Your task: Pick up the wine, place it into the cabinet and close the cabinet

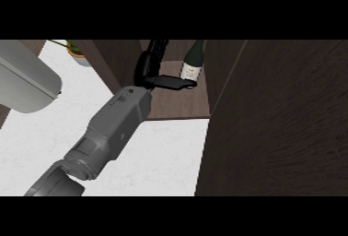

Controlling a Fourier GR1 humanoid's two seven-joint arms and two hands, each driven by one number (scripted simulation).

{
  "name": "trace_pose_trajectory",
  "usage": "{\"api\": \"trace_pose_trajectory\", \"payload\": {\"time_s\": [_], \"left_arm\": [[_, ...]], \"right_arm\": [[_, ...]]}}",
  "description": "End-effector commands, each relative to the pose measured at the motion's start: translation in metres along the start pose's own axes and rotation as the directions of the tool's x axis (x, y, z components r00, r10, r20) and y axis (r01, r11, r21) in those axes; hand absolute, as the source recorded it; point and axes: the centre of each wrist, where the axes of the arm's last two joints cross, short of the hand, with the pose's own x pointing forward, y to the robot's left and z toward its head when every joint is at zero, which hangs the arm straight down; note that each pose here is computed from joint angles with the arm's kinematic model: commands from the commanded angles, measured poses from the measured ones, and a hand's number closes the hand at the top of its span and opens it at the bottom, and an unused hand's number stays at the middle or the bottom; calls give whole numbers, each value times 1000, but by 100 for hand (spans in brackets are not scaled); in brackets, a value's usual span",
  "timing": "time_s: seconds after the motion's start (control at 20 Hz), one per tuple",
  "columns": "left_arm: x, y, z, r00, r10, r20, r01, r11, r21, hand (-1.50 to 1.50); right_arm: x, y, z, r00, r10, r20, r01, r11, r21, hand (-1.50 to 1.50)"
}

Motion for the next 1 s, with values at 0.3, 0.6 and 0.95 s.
{"api": "trace_pose_trajectory", "payload": {"time_s": [0.3, 0.6, 0.95], "left_arm": [[25, -36, -1, 999, 12, 36, -7, 992, -125, -150], [34, -73, 37, 998, 56, 13, -52, 980, -192, -150], [59, -106, 94, 995, 103, 15, -100, 986, -136, -150]], "right_arm": [[3, -1, 8, 1000, 4, -8, -5, 998, -60, -150], [2, 5, 20, 1000, 14, -7, -14, 999, -51, -150], [12, 6, 9, 999, 32, 9, -31, 999, -25, -150]]}}
